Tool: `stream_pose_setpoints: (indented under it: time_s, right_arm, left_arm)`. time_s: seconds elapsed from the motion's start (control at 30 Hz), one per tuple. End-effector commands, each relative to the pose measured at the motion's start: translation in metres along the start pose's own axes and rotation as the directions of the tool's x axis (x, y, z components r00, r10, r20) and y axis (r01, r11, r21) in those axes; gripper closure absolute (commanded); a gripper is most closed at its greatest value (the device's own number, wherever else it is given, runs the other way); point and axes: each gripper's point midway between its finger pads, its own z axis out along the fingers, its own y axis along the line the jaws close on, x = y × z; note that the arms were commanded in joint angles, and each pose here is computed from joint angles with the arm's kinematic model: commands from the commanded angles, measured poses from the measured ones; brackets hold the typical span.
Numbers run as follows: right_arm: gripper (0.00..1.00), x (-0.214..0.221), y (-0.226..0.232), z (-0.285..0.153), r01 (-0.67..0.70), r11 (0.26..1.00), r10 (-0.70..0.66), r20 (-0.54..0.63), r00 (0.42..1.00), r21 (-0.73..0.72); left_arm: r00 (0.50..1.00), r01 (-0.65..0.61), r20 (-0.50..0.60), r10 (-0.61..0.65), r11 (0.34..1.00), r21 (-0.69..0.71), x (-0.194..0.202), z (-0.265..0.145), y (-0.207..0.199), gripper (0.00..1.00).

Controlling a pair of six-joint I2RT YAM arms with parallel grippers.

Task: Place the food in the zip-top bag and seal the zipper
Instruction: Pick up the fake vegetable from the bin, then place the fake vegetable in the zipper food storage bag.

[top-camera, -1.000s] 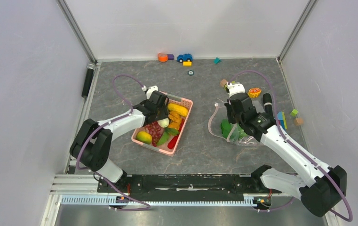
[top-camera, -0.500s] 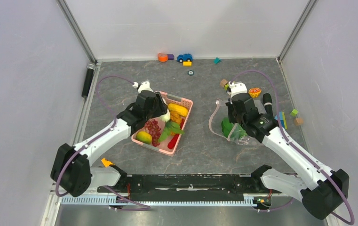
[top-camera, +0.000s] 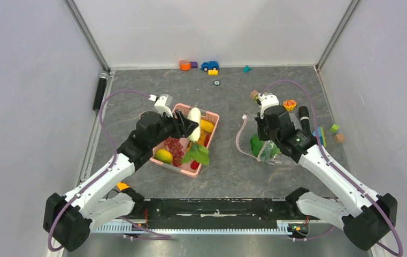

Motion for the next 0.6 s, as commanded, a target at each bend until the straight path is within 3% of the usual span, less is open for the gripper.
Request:
stream_pose_setpoints:
  time_s: [0.0, 0.17, 0.27, 0.4, 0.57]
  right_arm:
    - [1.0, -0.029, 0.02, -0.012, 0.016, 0.992, -0.003, 0.1, 0.995, -0.125]
    - [1.0, -0.039, 0.033, -0.019, 0.036, 0.979, -0.008, 0.138, 0.99, -0.202]
    - [1.0, -0.042, 0.036, -0.022, 0.047, 0.974, -0.011, 0.159, 0.987, -0.223]
    - [1.0, -0.044, 0.037, -0.022, 0.044, 0.973, -0.006, 0.167, 0.986, -0.226]
    - [1.0, -0.045, 0.039, -0.023, 0.047, 0.969, -0.001, 0.186, 0.982, -0.242]
  left_arm:
    - [0.988, -0.141, 0.009, 0.153, 0.89, 0.434, 0.002, -0.024, -0.074, 0.66]
    - [0.981, -0.082, -0.064, 0.184, 0.686, 0.723, 0.023, -0.05, -0.122, 0.65]
    - [0.978, 0.033, -0.159, 0.134, 0.655, 0.755, 0.031, -0.045, -0.134, 0.78]
    - [0.948, 0.151, -0.293, 0.122, 0.64, 0.754, 0.053, -0.031, -0.15, 0.79]
    - [0.882, 0.256, -0.454, 0.128, 0.679, 0.688, 0.086, -0.007, -0.167, 0.78]
